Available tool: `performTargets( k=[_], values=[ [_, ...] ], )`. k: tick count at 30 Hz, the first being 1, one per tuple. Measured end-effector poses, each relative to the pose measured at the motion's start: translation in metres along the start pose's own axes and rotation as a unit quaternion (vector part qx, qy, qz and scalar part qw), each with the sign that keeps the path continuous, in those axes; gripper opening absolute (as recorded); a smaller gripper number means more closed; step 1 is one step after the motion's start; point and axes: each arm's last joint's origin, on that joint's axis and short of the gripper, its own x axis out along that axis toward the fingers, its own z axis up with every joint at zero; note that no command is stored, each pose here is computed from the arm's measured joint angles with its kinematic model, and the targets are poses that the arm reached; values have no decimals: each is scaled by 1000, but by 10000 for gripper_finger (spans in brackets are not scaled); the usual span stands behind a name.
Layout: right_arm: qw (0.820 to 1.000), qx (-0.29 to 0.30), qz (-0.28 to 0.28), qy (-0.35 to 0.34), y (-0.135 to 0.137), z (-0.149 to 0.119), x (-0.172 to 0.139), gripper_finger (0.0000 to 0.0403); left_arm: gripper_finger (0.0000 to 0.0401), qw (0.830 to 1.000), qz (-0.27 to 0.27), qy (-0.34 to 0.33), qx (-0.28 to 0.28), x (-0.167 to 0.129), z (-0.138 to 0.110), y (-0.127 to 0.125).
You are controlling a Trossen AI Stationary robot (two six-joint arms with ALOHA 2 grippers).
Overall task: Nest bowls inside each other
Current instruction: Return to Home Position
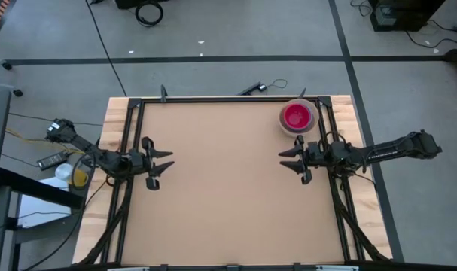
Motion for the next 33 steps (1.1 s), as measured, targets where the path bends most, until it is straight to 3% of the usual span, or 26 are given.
performTargets(
  k=[12,25,29,33],
  values=[
    [999,-8,29,-13,2,4,-3,165,155,1000,5,1,3,-5,2,-2],
    [1000,-9,-8,26,-2,-3,-8,160,152,999,7,33,-19,-10,-5,-4],
    [999,-14,-11,28,-2,-3,-8,128,112,999,16,33,-13,-8,-6,-2],
    [999,-27,-10,27,-2,-3,-8,60,36,999,26,34,-7,-7,-6,-1]
  ],
)
